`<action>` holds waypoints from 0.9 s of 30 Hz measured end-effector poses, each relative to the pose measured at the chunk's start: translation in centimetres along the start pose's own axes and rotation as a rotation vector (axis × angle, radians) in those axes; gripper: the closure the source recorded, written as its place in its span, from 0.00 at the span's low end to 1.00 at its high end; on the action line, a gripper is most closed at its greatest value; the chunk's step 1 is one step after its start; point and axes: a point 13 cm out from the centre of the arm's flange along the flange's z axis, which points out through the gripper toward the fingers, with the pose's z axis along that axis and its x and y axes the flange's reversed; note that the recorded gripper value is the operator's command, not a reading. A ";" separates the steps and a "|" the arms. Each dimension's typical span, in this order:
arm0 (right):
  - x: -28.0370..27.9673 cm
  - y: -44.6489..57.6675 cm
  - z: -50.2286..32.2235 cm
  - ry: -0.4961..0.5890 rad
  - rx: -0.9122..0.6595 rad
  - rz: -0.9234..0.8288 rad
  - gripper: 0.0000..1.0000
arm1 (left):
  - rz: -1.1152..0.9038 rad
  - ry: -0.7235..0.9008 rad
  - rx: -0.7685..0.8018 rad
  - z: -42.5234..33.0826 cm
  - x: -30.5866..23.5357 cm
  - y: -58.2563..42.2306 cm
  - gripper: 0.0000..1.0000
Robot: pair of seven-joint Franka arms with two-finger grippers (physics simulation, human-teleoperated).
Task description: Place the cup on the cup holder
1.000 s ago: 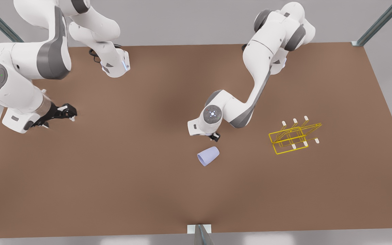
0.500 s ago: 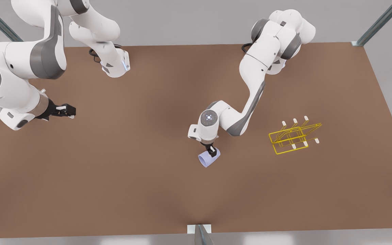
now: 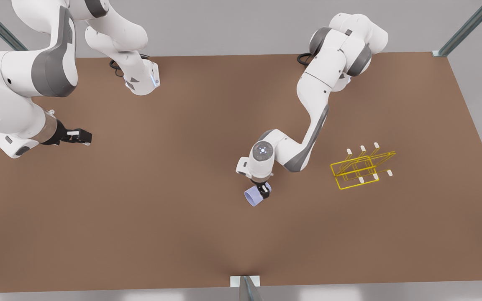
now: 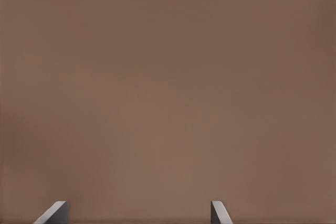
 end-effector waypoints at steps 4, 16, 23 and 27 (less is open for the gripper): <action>0.0 0.0 0.0 0.001 0.000 0.014 0.00 | -0.022 0.014 0.008 1.3 0.4 -0.3 0.00; 0.0 0.1 0.0 0.002 0.000 0.038 0.00 | -0.084 0.031 0.021 4.3 0.7 -0.5 0.00; 0.1 0.3 0.0 0.002 0.000 0.043 0.00 | -0.128 0.020 0.022 5.4 0.2 -0.5 0.00; 0.1 0.2 0.0 0.002 0.000 0.048 0.00 | -0.152 0.017 0.024 6.0 0.2 -0.5 0.00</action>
